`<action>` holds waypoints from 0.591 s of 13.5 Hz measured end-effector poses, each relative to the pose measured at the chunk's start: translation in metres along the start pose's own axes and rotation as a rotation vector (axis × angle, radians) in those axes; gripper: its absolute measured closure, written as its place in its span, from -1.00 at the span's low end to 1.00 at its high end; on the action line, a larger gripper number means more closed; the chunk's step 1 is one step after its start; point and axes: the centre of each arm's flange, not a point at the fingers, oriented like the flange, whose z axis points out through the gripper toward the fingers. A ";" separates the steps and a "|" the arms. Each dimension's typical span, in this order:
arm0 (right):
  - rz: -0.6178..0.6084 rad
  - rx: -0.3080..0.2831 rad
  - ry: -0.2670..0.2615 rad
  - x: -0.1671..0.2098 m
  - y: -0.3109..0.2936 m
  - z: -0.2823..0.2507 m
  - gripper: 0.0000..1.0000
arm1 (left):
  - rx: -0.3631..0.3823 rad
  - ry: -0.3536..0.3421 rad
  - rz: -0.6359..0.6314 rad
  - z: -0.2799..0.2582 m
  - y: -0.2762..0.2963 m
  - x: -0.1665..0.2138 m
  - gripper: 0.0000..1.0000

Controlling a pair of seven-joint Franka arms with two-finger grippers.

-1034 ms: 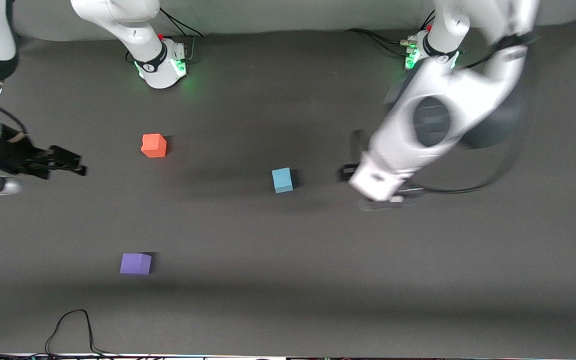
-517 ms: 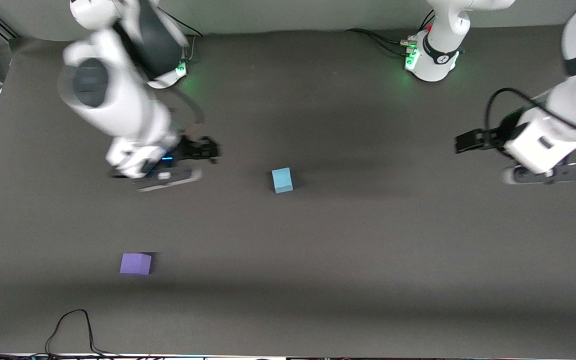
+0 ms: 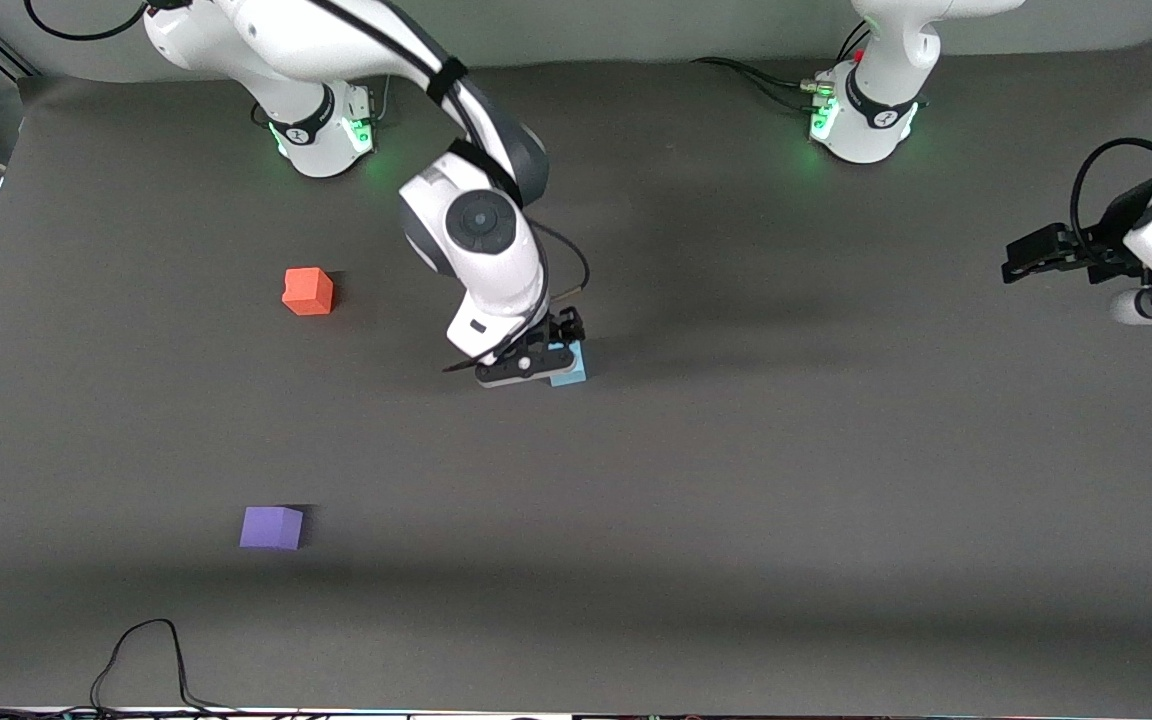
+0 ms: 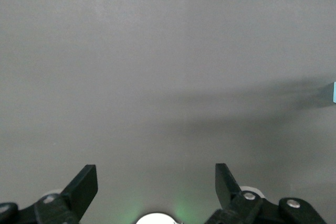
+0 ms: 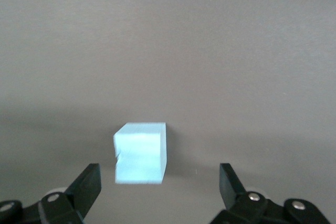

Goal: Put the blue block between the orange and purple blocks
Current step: 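Lower the right gripper onto the blue cube and grasp it, then carry the blue cube with the right gripper toward the orange cube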

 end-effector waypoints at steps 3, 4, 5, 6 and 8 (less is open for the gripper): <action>0.030 0.021 0.019 -0.020 -0.023 0.048 -1.00 | 0.001 0.027 0.006 -0.010 0.003 -0.011 -1.00; 0.031 0.029 0.027 -0.022 -0.028 0.058 -1.00 | -0.001 0.031 0.004 -0.014 0.002 -0.011 -1.00; 0.031 0.034 0.031 -0.023 -0.030 0.067 -1.00 | -0.002 0.033 0.000 -0.018 -0.001 -0.010 -1.00; 0.031 0.035 0.032 -0.024 -0.030 0.073 -1.00 | -0.002 0.037 -0.004 -0.020 -0.003 -0.008 -1.00; 0.033 0.027 0.021 -0.028 -0.031 0.083 -1.00 | 0.015 0.034 -0.005 -0.019 -0.005 -0.003 -1.00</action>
